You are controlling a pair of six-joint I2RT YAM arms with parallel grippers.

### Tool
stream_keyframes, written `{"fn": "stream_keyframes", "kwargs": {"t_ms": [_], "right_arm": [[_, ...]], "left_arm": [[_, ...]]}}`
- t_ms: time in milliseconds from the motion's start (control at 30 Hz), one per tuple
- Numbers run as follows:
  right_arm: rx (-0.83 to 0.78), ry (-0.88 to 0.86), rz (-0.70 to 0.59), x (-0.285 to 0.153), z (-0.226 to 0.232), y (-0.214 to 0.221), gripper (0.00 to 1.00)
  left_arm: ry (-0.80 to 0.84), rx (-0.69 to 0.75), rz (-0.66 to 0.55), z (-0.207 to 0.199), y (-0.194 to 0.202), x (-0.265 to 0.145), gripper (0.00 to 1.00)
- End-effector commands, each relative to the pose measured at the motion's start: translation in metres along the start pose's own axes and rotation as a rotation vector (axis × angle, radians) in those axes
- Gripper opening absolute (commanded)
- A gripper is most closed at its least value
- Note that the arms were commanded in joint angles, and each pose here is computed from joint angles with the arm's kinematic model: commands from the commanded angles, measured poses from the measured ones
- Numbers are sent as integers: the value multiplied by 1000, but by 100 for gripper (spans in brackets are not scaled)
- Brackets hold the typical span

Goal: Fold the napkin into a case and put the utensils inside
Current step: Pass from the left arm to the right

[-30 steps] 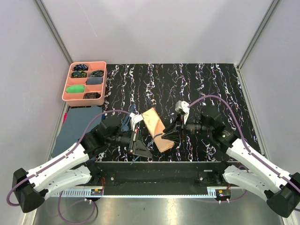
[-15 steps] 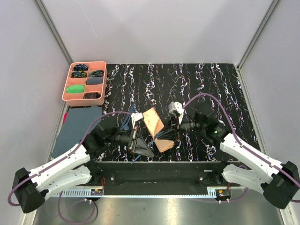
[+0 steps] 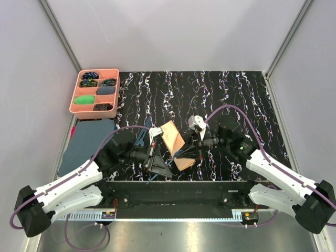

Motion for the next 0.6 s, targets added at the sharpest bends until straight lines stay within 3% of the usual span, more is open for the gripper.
{"fn": "stream_keyframes", "kwargs": {"t_ms": [0, 133, 233, 267, 300, 367, 400, 567], "right_arm": [[-38, -78, -27, 4, 14, -18, 2], [41, -18, -29, 6, 8, -17, 0], [216, 141, -9, 5, -6, -6, 0], [294, 179, 25, 3, -8, 5, 0], [384, 205, 24, 3, -8, 9, 0], [505, 294, 23, 0, -13, 30, 0], [616, 371, 20, -3, -17, 47, 0], [952, 618, -11, -25, -16, 82, 0]], "left_arm": [[17, 11, 21, -5, 0, 0, 0], [-75, 15, 2, 2, -3, -1, 0], [-301, 117, -126, 9, -21, -17, 32], [-358, 197, -214, -6, -37, -27, 50], [-513, 251, -359, 2, -56, -40, 51], [-683, 326, -484, 6, -70, -61, 54], [-779, 348, -609, 9, -84, -76, 55], [-937, 373, -897, 19, -117, -103, 49]]}}
Point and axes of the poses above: each gripper's point midway between its finger pads, its own x axis out along the fingers, its own z axis along the line the jaws close on, y = z × x, the point moved 5 cm from there along -x, back along the fingers, and after that the axes turned 2 degrees about x, right-handed, at the moved point
